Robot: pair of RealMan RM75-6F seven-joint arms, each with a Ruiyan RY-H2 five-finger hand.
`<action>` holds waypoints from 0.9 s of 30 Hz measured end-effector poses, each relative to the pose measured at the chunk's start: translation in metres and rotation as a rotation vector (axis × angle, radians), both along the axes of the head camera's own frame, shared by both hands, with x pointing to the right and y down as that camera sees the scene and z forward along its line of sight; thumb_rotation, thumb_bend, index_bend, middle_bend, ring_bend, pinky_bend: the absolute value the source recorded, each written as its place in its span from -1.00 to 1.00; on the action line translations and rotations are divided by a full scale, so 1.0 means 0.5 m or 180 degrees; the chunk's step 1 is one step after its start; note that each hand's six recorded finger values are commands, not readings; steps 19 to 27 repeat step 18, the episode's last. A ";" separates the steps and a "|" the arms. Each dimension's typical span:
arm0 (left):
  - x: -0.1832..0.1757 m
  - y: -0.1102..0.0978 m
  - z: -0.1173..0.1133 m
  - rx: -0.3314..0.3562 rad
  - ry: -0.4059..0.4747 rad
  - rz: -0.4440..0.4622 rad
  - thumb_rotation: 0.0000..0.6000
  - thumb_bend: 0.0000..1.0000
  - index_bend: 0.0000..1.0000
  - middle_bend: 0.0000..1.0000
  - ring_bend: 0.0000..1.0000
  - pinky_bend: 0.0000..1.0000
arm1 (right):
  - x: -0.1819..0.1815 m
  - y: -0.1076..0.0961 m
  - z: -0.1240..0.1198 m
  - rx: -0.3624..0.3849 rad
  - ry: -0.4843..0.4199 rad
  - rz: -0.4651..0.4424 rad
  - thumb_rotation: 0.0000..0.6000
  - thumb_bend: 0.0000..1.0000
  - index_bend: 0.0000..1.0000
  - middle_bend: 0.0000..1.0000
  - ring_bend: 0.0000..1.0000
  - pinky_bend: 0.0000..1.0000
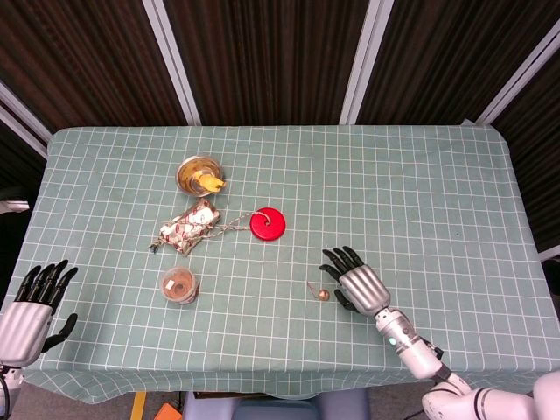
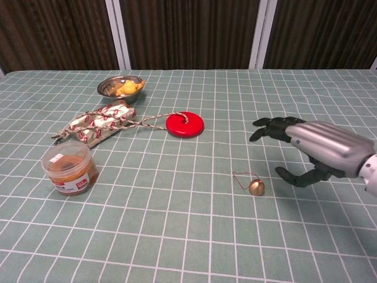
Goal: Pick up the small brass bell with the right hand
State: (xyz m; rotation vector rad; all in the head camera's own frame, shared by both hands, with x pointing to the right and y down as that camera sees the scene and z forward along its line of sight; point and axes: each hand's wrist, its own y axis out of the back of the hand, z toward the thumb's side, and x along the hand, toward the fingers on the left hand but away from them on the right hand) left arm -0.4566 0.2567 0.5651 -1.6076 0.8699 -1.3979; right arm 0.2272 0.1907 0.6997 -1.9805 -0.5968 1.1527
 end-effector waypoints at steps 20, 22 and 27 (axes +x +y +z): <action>0.001 -0.007 0.000 0.0078 -0.0073 -0.0048 1.00 -0.20 -1.00 -1.00 -1.00 -1.00 | 0.408 0.091 -0.317 0.0928 0.0932 0.1623 1.00 -0.39 -1.00 -1.00 -1.00 -1.00; 0.001 -0.007 0.000 0.0078 -0.0073 -0.0048 1.00 -0.20 -1.00 -1.00 -1.00 -1.00 | 0.408 0.091 -0.317 0.0928 0.0932 0.1623 1.00 -0.39 -1.00 -1.00 -1.00 -1.00; 0.001 -0.007 0.000 0.0078 -0.0073 -0.0048 1.00 -0.20 -1.00 -1.00 -1.00 -1.00 | 0.408 0.091 -0.317 0.0928 0.0932 0.1623 1.00 -0.39 -1.00 -1.00 -1.00 -1.00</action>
